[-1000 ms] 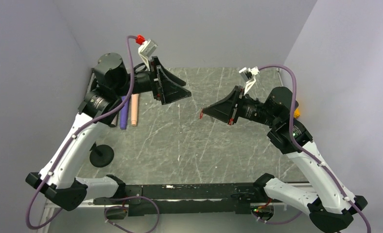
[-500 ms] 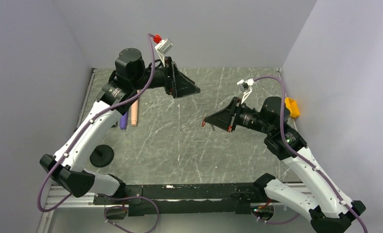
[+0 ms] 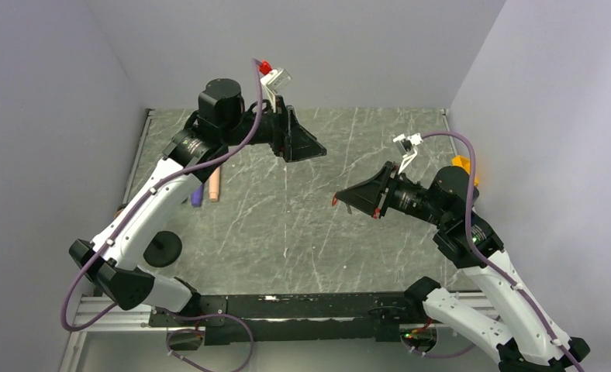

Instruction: Remove the keys from the keyring

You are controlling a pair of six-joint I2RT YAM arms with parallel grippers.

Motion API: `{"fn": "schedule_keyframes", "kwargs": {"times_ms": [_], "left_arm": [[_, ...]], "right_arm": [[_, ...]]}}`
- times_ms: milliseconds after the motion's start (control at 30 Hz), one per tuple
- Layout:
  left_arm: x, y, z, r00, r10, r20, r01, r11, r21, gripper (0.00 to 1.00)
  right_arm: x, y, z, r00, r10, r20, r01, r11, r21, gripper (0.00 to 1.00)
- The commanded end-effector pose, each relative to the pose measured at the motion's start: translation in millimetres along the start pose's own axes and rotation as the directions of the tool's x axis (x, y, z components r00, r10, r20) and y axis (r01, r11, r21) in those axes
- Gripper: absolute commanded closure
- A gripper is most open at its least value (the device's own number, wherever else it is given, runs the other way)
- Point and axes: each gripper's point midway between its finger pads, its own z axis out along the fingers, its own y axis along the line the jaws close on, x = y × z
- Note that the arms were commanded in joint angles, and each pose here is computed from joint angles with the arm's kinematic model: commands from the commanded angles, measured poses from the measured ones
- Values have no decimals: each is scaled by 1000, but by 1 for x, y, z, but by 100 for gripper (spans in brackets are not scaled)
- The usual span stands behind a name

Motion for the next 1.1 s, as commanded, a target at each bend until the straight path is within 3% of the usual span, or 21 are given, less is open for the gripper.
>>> {"fn": "schedule_keyframes", "kwargs": {"times_ms": [0,833,1067], "left_arm": [[-19,-16,-16,994,101,47,-100,995,-29,22],[-1,-17,-25,992,128,-1,-128,991,-32,20],[-3,-22,-26,990,139,-4,-139,990,-16,22]], "right_arm": [[-7,5,-4,1000,-6,19,6,1000,12,100],[-1,7,6,998,-50,-40,48,998,-49,100],[-4,19,10,995,-87,-38,81,988,-132,100]]}}
